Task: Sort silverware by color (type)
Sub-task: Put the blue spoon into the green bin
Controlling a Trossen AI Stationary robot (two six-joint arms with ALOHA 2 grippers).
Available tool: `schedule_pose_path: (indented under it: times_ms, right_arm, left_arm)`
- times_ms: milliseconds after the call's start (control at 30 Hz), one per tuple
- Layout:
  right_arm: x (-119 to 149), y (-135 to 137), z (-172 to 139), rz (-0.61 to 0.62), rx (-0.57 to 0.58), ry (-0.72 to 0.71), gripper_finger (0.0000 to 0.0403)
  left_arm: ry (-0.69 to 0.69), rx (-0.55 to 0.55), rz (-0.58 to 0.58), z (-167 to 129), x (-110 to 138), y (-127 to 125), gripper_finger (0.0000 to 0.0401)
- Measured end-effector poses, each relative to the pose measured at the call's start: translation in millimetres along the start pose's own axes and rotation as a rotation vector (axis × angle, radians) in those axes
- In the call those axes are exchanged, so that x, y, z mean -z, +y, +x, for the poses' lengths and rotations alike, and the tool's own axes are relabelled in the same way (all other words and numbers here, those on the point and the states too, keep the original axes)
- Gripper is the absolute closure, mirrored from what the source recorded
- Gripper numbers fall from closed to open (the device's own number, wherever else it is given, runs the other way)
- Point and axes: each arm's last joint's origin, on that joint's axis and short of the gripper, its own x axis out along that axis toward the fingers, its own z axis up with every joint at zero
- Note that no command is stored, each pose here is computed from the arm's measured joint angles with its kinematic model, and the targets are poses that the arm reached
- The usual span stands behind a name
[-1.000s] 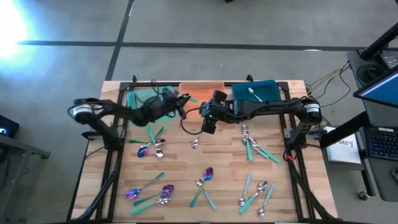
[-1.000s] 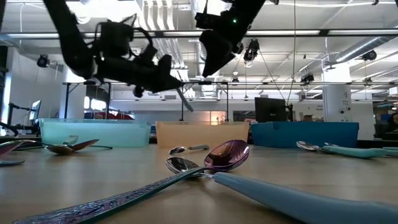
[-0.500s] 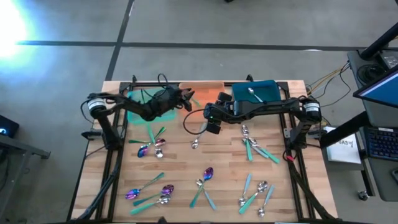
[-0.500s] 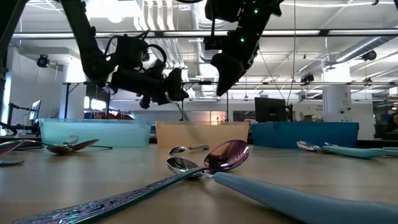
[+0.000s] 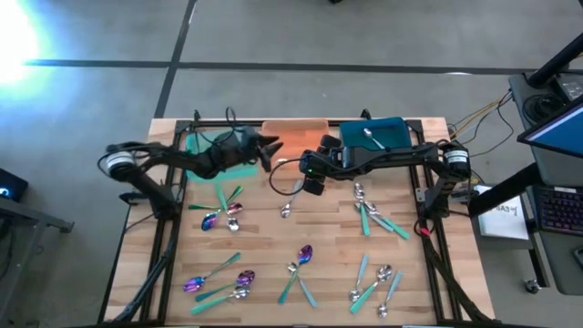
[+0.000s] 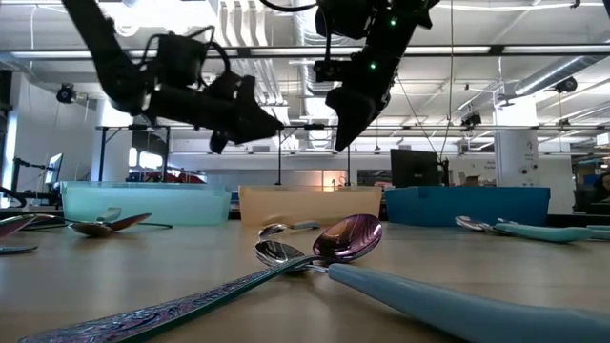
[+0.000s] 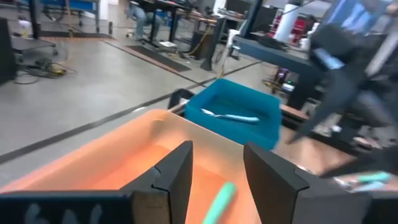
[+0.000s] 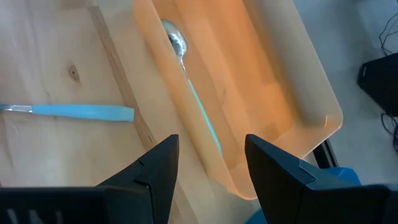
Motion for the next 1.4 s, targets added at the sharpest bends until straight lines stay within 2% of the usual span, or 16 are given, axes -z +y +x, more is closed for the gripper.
schedule_pose_path:
  times_ms: [200, 433, 600, 800, 1000, 1100, 1400]
  right_arm:
    - [0.9, -3.4, 2.7, 0.007, 0.015, 0.003, 0.0227]
    - [0.0, -4.9, 4.4, 0.017, 0.024, -0.011, 0.0227]
    - [0.0, -4.7, 4.4, 0.023, 0.023, -0.011, 0.0227]
    - [6.9, -2.8, 7.4, 0.021, 0.014, 0.027, 0.0227]
    - [24.3, 1.9, 14.2, 0.027, 0.013, 0.115, 0.0227]
    - [31.2, 5.2, 17.8, 0.04, -0.028, 0.143, 0.0227]
    - [41.6, 8.9, 24.6, 0.062, -0.043, 0.169, 0.0227]
  left_arm:
    - [0.073, 0.081, -0.073, -36.0, 8.8, -13.7, 0.0278]
    - [0.241, 0.208, -0.037, -55.4, 24.6, -53.0, 0.0279]
    - [0.498, 0.13, 0.043, -58.3, 33.7, -69.4, 0.0279]
    - [0.696, 0.106, 0.096, -61.6, 33.5, -84.0, 0.0279]
    - [0.872, 0.06, 0.072, -81.4, 37.8, -90.3, 0.0279]
    - [0.945, 0.039, 0.054, -94.6, 39.0, -93.5, 0.0279]
    - [1.205, -0.217, 0.075, -139.0, 30.3, -92.8, 0.0278]
